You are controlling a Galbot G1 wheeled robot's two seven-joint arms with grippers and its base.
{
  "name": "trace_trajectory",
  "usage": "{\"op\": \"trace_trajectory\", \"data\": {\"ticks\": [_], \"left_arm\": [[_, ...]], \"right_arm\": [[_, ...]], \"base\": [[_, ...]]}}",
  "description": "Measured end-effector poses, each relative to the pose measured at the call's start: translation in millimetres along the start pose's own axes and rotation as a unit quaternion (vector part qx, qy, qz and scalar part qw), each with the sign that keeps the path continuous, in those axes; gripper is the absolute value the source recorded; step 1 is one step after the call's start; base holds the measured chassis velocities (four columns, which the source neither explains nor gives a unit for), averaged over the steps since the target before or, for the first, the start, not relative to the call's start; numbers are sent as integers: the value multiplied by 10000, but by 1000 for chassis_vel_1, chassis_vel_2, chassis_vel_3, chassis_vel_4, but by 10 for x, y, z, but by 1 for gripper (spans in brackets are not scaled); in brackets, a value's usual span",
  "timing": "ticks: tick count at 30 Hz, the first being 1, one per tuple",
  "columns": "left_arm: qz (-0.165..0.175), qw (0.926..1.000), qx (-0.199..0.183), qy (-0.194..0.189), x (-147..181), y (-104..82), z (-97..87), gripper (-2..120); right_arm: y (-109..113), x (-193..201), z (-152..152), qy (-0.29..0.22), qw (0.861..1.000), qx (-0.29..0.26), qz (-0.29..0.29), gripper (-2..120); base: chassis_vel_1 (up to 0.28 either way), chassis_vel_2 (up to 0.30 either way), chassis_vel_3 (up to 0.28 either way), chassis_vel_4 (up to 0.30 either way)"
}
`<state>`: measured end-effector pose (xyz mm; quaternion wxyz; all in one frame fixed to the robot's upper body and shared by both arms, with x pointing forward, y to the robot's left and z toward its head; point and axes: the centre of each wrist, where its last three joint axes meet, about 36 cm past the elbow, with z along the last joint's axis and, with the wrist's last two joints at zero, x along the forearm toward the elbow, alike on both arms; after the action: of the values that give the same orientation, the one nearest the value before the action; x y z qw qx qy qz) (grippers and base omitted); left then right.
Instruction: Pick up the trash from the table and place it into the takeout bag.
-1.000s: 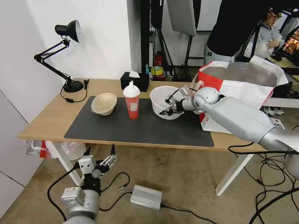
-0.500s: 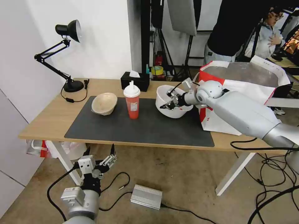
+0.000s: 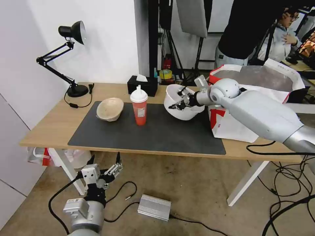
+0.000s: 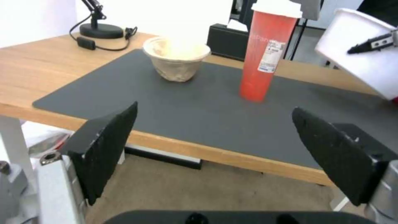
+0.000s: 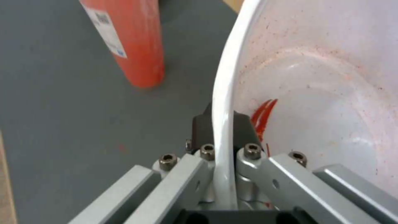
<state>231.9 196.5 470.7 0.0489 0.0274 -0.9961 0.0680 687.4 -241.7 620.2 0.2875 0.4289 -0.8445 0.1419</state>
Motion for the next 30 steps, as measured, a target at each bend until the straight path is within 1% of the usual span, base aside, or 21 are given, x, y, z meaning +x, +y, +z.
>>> {"op": "trace_trajectory", "data": {"ticks": [9, 19, 30], "left_arm": [[3, 10000, 29, -7, 19, -19, -14, 100], [-10, 10000, 21, -22, 40, -25, -29, 100], [-24, 10000, 5, -42, 45, -29, -26, 100]], "right_arm": [[67, 102, -185, -114, 9997, 172, -87, 0], [94, 157, -284, -186, 9993, 261, -174, 0], [132, 114, -368, -253, 9989, 299, -250, 0]], "base": [[0, 0, 0, 0], [0, 0, 0, 0], [0, 0, 0, 0]]}}
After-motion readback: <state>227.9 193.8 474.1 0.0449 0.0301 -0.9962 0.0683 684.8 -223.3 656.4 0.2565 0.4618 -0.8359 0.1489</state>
